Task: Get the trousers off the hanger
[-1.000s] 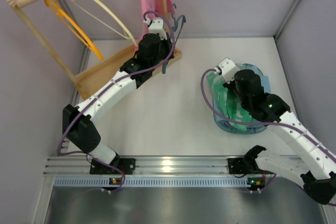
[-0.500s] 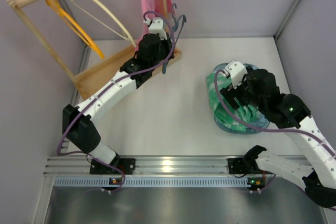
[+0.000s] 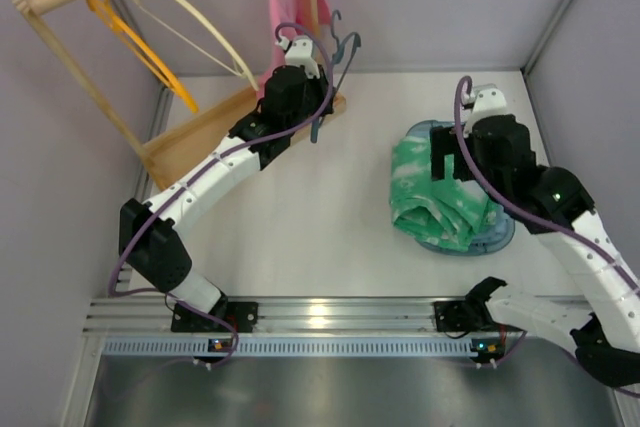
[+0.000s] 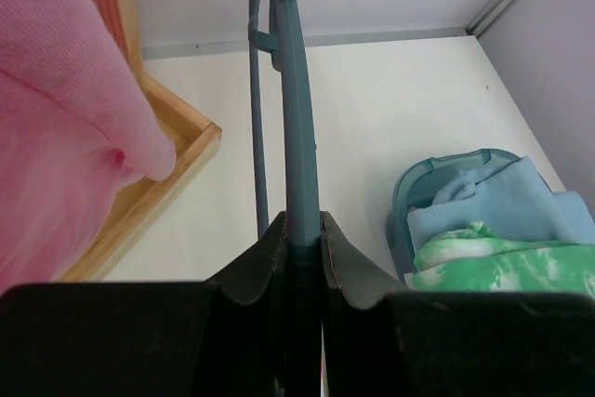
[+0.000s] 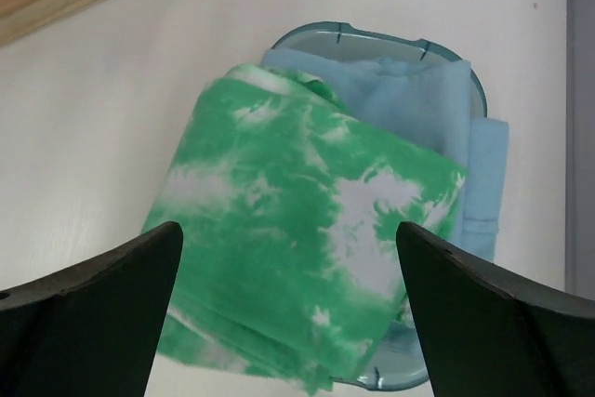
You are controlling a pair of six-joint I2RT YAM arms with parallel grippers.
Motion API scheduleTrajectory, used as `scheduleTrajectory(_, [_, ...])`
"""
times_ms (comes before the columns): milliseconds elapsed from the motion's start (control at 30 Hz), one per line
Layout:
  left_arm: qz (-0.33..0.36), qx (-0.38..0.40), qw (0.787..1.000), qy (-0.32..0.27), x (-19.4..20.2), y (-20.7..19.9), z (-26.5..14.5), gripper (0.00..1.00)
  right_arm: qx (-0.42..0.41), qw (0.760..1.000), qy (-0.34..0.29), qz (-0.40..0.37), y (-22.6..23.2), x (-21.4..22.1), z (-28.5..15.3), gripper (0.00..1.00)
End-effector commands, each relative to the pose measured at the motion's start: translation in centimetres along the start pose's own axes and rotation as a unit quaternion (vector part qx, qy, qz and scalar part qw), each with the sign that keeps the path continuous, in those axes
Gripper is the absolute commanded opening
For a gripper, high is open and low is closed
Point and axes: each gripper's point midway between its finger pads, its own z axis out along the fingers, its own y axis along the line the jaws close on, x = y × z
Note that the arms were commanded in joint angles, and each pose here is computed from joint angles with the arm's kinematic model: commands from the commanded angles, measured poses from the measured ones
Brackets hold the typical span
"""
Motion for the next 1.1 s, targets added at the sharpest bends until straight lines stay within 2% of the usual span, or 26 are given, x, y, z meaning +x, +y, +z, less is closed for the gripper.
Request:
scheduleTrajectory(0, [-0.021, 0.035, 0.997, -0.066, -4.1, -1.6, -1.5, 0.0, 0.081, 0.986, 0.002, 0.147, -0.7, -1.3, 3.2, 0.99])
scheduleTrajectory(100, [-0.021, 0.036, 0.997, -0.068, -4.2, -1.7, -1.8, 0.0, 0.078, 0.972, 0.115, 0.187, -0.6, 5.3, 7.1, 0.99])
scheduleTrajectory(200, [-0.017, 0.03, 0.997, -0.074, -4.5, -1.4, -2.1, 0.0, 0.127, 0.955, 0.163, 0.211, -3.4, 9.2, 7.5, 0.96])
scheduleTrajectory(267, [-0.013, 0.026, 0.997, -0.077, -4.6, -1.2, -2.3, 0.0, 0.149, 0.952, 0.152, 0.218, -4.5, 9.1, 6.4, 0.99])
scheduleTrajectory(467, [-0.019, 0.036, 0.997, -0.066, -4.0, -1.6, -1.6, 0.0, 0.168, 0.937, 0.14, 0.273, -5.4, 8.6, 4.0, 0.99])
scheduleTrajectory(800, [-0.014, 0.031, 0.997, -0.067, -4.0, -1.4, -1.6, 0.0, 0.18, 0.913, 0.207, 0.303, -4.5, 15.1, 4.9, 0.99])
scheduleTrajectory(1067, [-0.012, 0.031, 0.997, -0.064, -3.7, -1.4, -1.3, 0.0, 0.216, 0.903, 0.21, 0.307, -5.2, 18.3, 5.5, 0.99])
